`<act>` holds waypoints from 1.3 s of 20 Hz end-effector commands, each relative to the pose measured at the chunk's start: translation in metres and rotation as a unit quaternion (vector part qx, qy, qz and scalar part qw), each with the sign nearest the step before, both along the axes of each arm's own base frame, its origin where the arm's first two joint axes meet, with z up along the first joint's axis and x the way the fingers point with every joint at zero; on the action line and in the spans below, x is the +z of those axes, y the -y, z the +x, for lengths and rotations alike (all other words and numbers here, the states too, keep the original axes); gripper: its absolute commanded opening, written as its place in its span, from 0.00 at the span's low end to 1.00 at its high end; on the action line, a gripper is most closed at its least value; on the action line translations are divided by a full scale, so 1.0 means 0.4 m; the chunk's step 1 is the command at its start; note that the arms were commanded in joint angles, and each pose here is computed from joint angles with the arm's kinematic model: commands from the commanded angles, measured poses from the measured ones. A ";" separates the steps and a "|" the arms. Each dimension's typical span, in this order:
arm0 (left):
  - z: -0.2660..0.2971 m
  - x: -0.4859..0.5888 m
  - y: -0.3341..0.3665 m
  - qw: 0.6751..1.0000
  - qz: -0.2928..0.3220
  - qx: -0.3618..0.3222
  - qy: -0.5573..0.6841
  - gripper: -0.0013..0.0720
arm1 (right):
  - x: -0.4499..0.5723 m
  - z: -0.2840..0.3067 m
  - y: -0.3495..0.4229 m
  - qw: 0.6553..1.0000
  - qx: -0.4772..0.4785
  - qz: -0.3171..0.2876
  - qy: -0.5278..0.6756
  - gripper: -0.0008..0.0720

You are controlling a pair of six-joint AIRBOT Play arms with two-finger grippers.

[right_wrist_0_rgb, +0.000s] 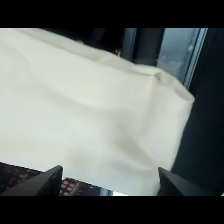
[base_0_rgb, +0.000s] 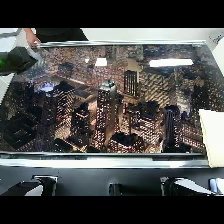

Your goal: Fold the clothes and pants, and hang the long-sleeved shirts on hangers.

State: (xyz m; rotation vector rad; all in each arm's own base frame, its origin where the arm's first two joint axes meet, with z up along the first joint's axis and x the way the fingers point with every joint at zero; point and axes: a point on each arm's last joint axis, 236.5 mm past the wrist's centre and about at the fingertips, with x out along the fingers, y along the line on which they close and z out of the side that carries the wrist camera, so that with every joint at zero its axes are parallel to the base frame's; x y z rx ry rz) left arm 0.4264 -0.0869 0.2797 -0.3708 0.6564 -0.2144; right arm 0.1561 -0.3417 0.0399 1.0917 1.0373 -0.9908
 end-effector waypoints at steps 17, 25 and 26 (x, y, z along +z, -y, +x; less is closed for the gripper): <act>0.000 0.000 0.000 1.000 0.000 0.000 0.000 0.06 | 0.262 0.021 0.027 0.995 0.001 -0.094 0.041 0.93; 0.000 0.000 0.000 1.000 0.000 0.000 0.000 0.06 | 0.262 0.021 0.027 0.995 0.001 -0.094 0.041 0.93; 0.000 0.000 0.000 1.000 0.000 0.000 0.000 0.06 | 0.262 0.021 0.027 0.995 0.001 -0.094 0.041 0.93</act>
